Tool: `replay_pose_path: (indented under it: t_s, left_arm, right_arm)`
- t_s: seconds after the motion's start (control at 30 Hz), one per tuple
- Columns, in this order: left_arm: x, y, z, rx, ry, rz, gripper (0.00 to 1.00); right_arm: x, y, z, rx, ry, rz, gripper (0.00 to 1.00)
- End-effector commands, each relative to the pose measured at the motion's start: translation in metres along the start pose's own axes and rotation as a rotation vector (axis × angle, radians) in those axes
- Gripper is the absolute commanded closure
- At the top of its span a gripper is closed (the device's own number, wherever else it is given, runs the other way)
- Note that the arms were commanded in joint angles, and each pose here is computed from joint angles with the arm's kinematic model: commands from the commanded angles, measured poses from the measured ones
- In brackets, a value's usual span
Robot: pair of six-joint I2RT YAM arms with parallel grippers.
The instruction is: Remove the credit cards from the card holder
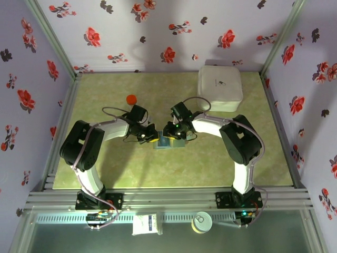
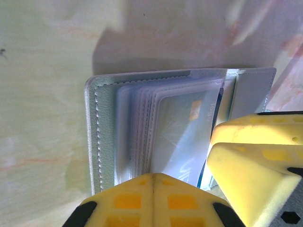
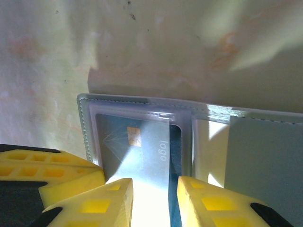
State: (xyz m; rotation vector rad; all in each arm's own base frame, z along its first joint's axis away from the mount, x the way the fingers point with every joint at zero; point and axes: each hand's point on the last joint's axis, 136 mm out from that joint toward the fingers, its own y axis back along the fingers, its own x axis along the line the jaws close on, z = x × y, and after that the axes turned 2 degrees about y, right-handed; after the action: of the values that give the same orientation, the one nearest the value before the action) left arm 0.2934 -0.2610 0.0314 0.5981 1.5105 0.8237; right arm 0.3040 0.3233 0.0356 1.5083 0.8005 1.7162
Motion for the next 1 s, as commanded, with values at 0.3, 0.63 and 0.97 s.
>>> replay_pose_path:
  t_s: [0.3, 0.63, 0.97]
  left_arm:
    - [0.000, 0.016, 0.006, -0.035, -0.003, 0.014, 0.95]
    - [-0.006, 0.014, 0.011, -0.035, -0.010, -0.005, 1.00]
    - [0.010, 0.007, 0.005, -0.010, 0.002, 0.051, 1.00]
  right_arm:
    - [-0.003, 0.020, 0.000, -0.039, -0.009, 0.003, 0.68]
    - [0.013, 0.010, -0.002, -0.011, -0.041, 0.140, 0.69]
    - [0.003, -0.005, -0.010, 0.030, -0.064, 0.135, 0.71]
